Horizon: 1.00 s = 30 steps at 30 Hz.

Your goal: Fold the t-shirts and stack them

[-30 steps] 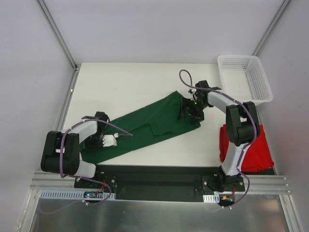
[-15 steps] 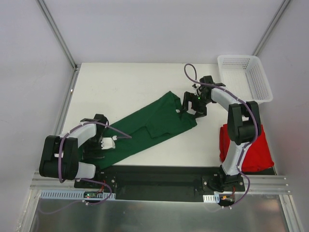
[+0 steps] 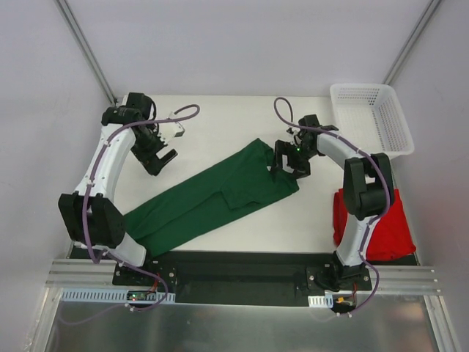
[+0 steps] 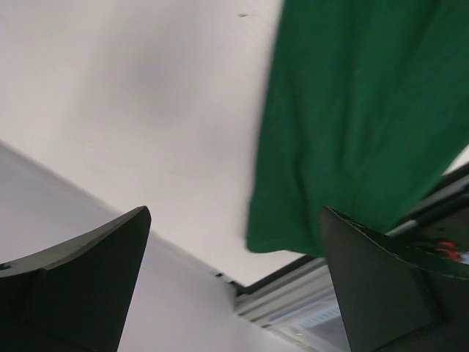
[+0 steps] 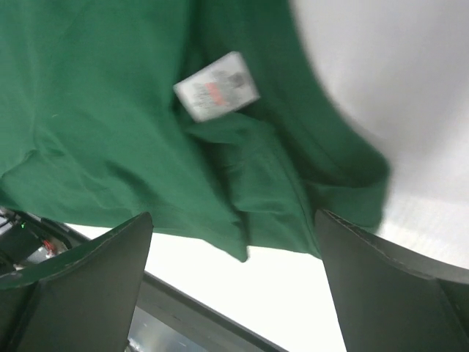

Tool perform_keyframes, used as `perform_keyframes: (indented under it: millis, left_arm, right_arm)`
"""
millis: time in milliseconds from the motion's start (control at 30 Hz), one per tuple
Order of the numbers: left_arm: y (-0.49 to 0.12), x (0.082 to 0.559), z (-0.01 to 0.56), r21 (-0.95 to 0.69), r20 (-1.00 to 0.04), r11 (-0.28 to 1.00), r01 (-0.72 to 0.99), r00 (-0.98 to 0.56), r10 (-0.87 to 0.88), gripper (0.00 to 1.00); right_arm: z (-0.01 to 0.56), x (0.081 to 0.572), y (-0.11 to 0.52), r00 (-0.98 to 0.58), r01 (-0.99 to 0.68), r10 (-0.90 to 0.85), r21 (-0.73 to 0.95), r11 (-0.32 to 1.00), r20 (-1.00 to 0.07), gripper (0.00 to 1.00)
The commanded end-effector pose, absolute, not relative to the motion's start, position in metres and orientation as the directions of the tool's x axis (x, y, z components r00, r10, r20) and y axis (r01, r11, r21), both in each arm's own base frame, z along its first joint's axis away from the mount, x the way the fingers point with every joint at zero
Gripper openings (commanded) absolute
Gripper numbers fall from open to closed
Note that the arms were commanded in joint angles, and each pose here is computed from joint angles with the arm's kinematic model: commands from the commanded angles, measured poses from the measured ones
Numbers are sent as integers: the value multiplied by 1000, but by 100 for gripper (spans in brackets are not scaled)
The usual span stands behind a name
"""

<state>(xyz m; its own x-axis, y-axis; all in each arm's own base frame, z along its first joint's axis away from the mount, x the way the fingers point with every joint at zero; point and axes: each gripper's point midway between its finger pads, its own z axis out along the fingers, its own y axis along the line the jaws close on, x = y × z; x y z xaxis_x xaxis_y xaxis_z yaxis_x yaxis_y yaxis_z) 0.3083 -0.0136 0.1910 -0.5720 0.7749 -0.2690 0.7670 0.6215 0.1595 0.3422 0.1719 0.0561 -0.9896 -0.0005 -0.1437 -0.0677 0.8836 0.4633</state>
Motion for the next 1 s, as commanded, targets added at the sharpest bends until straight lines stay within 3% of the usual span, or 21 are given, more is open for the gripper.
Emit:
perform_keyframes:
  millis: [0, 200, 333, 667, 967]
  left_arm:
    - [-53, 274, 151, -208, -221, 732, 649, -760, 611, 99]
    - [-78, 256, 127, -439, -170, 766, 470, -880, 443, 99]
    - [-82, 245, 123, -507, -141, 769, 390, -917, 372, 99]
    - [-59, 200, 118, -475, -125, 797, 374, -925, 360, 99]
    - [-53, 165, 110, -470, -102, 800, 372, -924, 370, 99]
  right_arm:
    - [98, 353, 206, -962, -232, -119, 503, 832, -247, 96]
    - [131, 370, 238, -891, -425, -290, 418, 803, -349, 96]
    - [127, 375, 255, -873, -471, -348, 406, 783, -341, 96]
    - [72, 335, 291, -877, -469, -452, 484, 739, -161, 96]
    - [86, 284, 272, -877, -440, -480, 457, 773, -31, 96]
